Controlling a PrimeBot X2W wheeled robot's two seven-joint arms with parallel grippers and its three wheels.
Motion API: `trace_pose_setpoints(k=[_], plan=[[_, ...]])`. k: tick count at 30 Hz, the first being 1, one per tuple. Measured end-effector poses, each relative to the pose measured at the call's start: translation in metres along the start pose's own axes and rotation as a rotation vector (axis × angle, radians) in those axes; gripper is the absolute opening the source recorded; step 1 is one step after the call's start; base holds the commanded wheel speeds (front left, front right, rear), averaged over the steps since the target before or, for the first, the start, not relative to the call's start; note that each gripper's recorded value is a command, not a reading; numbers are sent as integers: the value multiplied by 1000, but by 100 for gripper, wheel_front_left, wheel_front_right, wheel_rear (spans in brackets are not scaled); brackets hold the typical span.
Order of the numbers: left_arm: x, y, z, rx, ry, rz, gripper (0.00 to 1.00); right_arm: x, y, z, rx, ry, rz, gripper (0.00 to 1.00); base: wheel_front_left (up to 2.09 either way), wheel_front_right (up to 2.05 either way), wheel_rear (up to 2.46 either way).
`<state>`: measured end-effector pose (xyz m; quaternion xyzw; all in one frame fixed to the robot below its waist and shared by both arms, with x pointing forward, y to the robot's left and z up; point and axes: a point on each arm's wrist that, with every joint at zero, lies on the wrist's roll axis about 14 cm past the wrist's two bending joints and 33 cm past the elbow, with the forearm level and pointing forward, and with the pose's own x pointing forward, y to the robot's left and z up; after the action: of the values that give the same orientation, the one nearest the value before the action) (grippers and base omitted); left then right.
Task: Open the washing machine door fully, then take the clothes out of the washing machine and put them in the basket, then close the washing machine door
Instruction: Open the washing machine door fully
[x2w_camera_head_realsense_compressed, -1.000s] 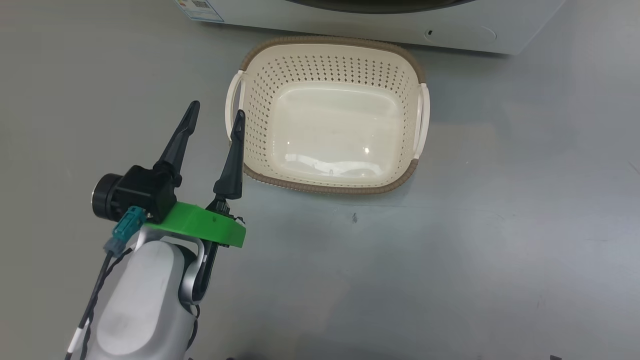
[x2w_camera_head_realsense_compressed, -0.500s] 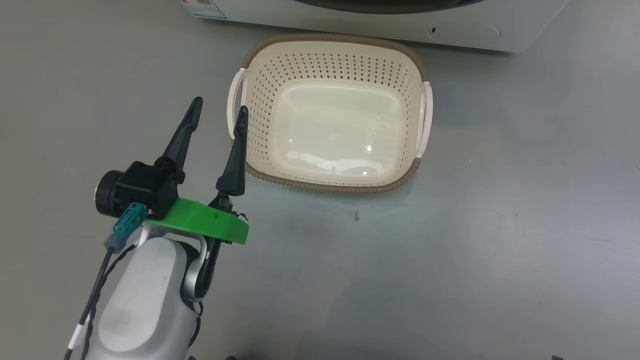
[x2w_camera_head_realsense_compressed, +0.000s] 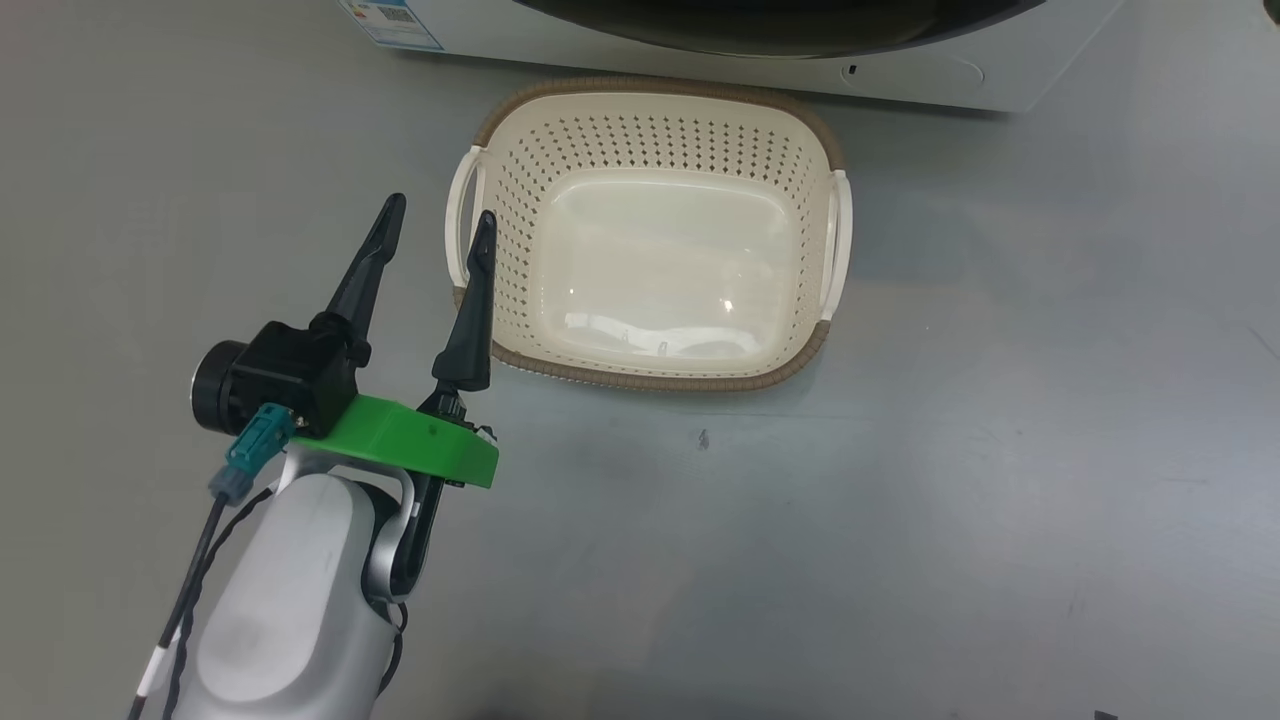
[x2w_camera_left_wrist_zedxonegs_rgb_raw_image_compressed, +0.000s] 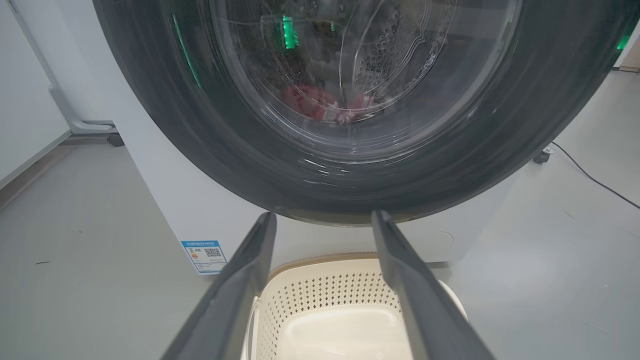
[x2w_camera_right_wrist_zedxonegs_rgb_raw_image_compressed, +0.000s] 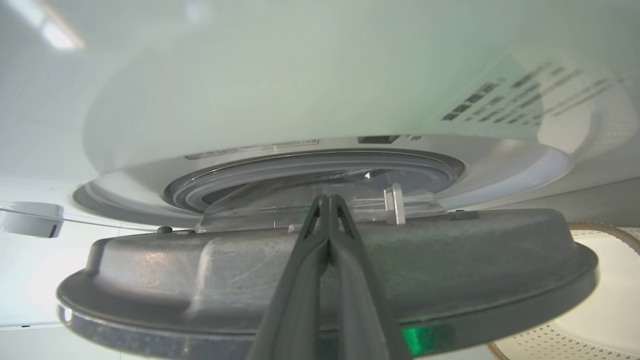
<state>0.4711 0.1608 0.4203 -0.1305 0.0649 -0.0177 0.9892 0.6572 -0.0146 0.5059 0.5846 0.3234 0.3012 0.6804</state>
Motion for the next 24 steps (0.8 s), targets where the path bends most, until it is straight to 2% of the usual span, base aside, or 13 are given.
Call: trace_pose_setpoints(k=[9,24], plan=[[-1,-4,1,-2,1,-8,100,-11,-6,-13,3,63,-11,0,0,0,0],[-9,-14,14,9,-23,-31,100,-30,-9,-61,12,192,-11,0,0,0,0]])
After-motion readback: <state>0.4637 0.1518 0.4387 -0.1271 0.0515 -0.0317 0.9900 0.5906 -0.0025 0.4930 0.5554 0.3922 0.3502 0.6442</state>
